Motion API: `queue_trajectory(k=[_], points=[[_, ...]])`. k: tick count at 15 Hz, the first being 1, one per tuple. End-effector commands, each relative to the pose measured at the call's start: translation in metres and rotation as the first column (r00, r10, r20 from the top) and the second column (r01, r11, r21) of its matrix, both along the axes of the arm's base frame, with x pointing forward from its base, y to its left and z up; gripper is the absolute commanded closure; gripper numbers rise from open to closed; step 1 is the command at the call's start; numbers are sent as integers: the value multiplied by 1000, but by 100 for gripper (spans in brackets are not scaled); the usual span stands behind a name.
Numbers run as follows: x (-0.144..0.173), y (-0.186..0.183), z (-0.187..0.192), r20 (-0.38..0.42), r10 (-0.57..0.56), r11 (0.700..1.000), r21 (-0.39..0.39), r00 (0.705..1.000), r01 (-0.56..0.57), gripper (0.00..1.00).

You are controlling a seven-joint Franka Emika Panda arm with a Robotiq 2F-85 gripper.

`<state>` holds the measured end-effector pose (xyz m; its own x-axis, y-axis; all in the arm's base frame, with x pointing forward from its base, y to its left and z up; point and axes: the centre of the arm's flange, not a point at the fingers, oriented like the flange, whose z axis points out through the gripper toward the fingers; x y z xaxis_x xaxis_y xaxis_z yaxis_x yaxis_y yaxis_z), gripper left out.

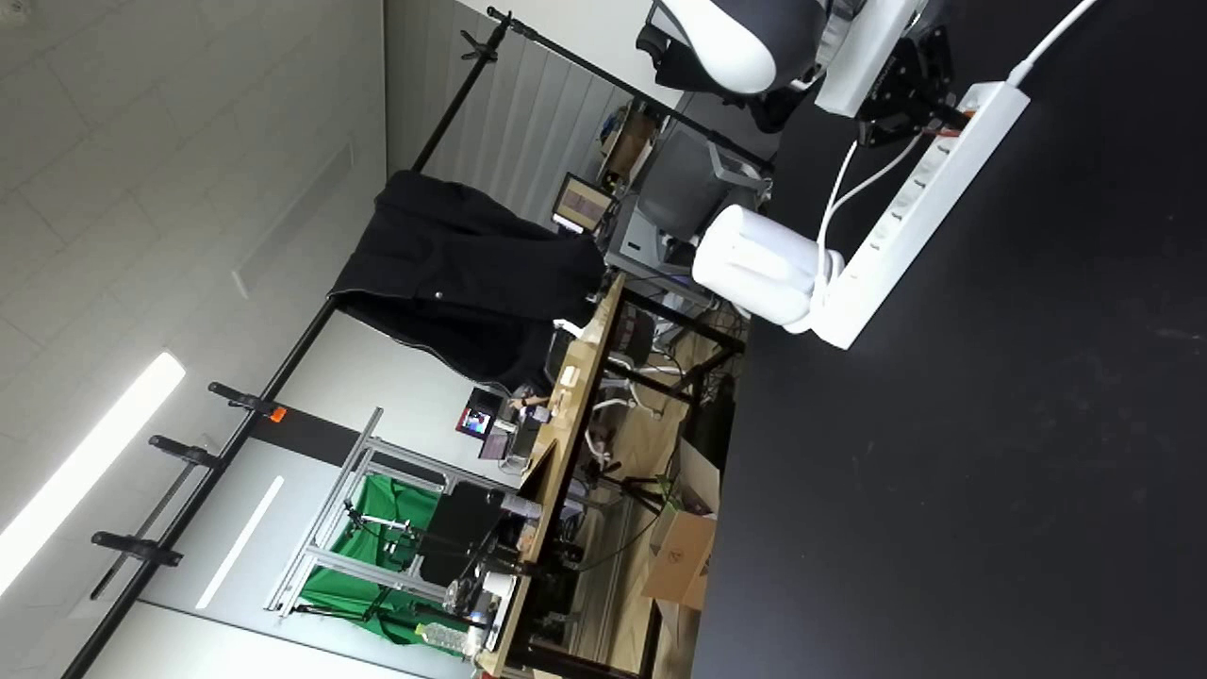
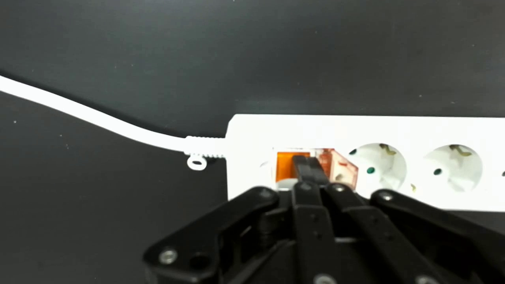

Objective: Switch off the extension cable

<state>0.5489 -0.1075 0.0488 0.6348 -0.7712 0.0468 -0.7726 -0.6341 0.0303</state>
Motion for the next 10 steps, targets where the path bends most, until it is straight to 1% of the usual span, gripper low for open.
queue_trajectory(k=[1, 3, 4, 6, 9, 10], points=[[-12, 26, -17, 2, -12, 998, -65, 1000, 12, 100], [-17, 31, -19, 20, -16, 994, -112, 1000, 18, 100], [-21, 19, -19, 31, -19, 990, -138, 999, 24, 100], [-27, 19, -21, 50, -18, 982, -186, 999, 27, 100], [-34, 11, -18, 71, -17, 973, -227, 997, 33, 100], [-33, 21, -20, 74, -16, 972, -233, 997, 33, 100]])
